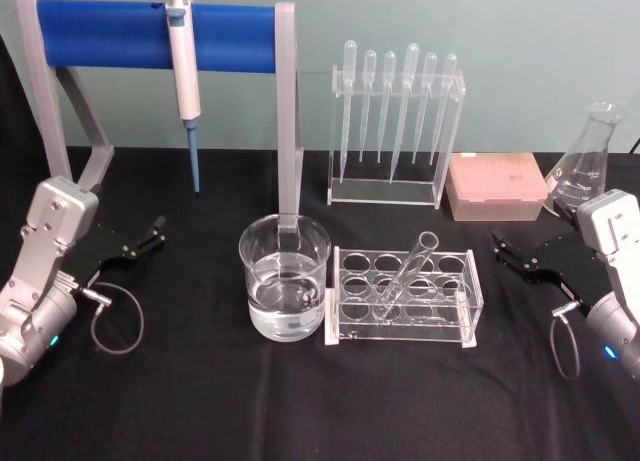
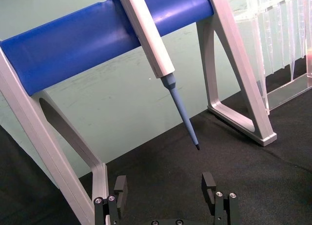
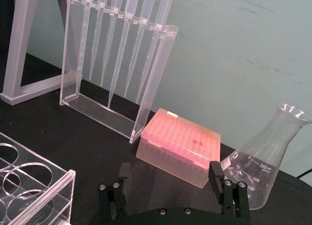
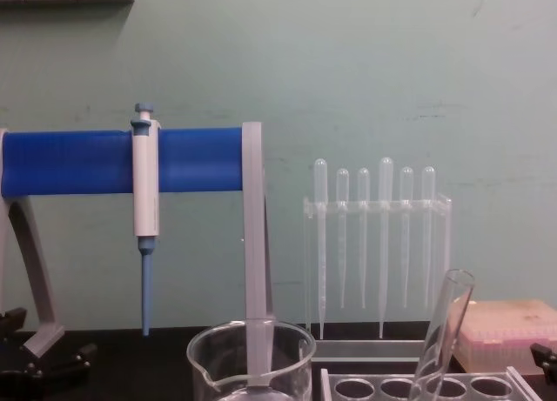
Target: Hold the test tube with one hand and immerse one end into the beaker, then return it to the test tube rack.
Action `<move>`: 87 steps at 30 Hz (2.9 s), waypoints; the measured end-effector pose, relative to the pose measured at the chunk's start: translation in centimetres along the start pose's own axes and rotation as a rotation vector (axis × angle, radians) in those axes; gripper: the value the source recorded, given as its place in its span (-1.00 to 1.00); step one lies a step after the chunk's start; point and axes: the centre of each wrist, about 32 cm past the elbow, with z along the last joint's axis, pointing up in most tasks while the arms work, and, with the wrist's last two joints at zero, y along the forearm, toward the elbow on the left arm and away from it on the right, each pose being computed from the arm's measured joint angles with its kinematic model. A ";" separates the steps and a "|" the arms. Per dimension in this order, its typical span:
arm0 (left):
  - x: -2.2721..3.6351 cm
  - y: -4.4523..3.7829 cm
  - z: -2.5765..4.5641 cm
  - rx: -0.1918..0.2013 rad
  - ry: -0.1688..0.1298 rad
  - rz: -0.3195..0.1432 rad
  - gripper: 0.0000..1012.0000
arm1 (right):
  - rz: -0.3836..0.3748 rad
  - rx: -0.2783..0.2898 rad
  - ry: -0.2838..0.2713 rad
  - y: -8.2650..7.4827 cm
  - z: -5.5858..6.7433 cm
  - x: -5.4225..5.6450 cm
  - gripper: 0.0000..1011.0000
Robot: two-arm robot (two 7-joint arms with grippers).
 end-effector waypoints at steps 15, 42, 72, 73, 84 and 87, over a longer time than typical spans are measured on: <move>0.00 0.00 0.00 0.000 0.000 0.000 0.98 | 0.006 0.048 0.029 -0.1 0.6 0.6 0.98; 0.00 0.00 0.00 0.000 0.000 0.000 0.98 | 0.444 0.126 0.246 -5.7 2.5 3.0 0.98; 0.00 0.00 0.00 0.000 0.000 0.000 0.98 | 0.699 0.215 0.266 -1.7 3.1 1.2 0.98; 0.00 0.00 0.00 0.000 0.000 0.000 0.98 | 0.700 0.215 0.267 -1.5 3.1 1.2 0.98; 0.00 0.00 0.00 0.000 0.000 0.000 0.98 | 0.693 0.213 0.259 0.1 3.5 0.5 0.98; 0.00 0.00 0.00 0.000 0.000 0.000 0.98 | 0.692 0.211 0.258 0.2 3.6 0.4 0.98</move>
